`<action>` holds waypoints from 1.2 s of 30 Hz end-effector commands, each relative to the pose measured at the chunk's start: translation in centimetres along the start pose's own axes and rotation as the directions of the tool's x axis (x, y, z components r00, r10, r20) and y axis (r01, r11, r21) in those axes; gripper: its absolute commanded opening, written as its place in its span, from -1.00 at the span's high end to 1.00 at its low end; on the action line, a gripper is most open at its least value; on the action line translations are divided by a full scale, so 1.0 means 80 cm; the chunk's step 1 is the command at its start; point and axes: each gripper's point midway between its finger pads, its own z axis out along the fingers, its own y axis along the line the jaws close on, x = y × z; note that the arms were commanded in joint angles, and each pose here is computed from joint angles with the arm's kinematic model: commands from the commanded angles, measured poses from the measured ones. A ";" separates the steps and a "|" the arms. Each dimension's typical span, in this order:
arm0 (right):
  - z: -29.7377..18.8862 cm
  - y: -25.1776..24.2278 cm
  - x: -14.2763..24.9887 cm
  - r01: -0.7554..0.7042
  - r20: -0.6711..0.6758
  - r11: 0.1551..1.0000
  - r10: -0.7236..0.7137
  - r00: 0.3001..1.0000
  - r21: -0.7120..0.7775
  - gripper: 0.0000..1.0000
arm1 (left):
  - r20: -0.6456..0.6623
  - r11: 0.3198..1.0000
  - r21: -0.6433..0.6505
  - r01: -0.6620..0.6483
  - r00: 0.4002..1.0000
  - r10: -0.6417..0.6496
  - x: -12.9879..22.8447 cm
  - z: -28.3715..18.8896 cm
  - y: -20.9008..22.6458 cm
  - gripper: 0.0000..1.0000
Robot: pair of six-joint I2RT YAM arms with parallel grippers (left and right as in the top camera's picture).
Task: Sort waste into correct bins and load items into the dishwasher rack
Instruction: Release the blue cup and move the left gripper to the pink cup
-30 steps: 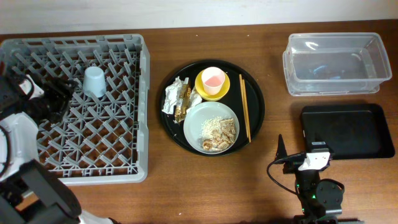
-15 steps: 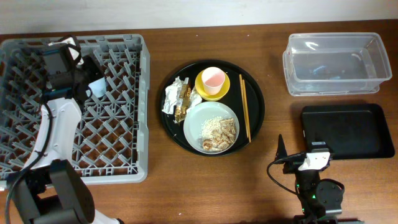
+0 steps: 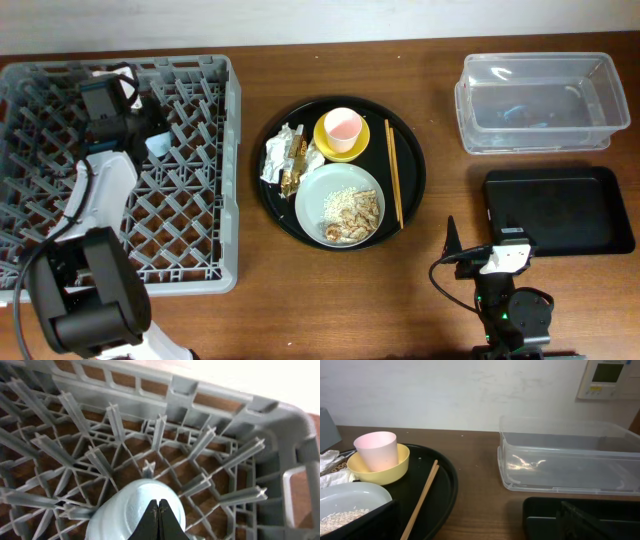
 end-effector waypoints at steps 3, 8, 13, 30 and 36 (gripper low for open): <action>0.000 -0.001 0.003 0.004 -0.006 1.000 -0.004 1.000 0.006 -0.97 | -0.079 0.999 -0.013 -0.050 0.996 0.049 0.033 0.021 0.007 0.98; 0.000 -0.001 0.003 0.004 -0.006 1.000 -0.004 1.000 0.006 -0.97 | -0.105 0.993 -0.102 -0.056 0.993 0.045 0.040 0.019 0.027 0.98; 0.000 -0.001 0.003 0.004 -0.006 1.000 -0.004 1.000 0.006 -0.97 | -0.075 0.994 -0.106 0.001 0.997 -0.009 0.026 0.004 0.025 0.98; 0.000 -0.001 0.003 0.004 -0.006 1.000 -0.004 1.000 0.006 -0.97 | 0.048 0.982 -0.108 0.154 0.988 -0.150 -0.032 -0.084 0.048 0.99; 0.000 -0.001 0.003 0.004 -0.006 1.000 -0.004 1.000 0.006 -0.97 | 0.030 0.956 0.266 0.125 0.990 -0.138 -0.048 -0.217 -0.046 -0.99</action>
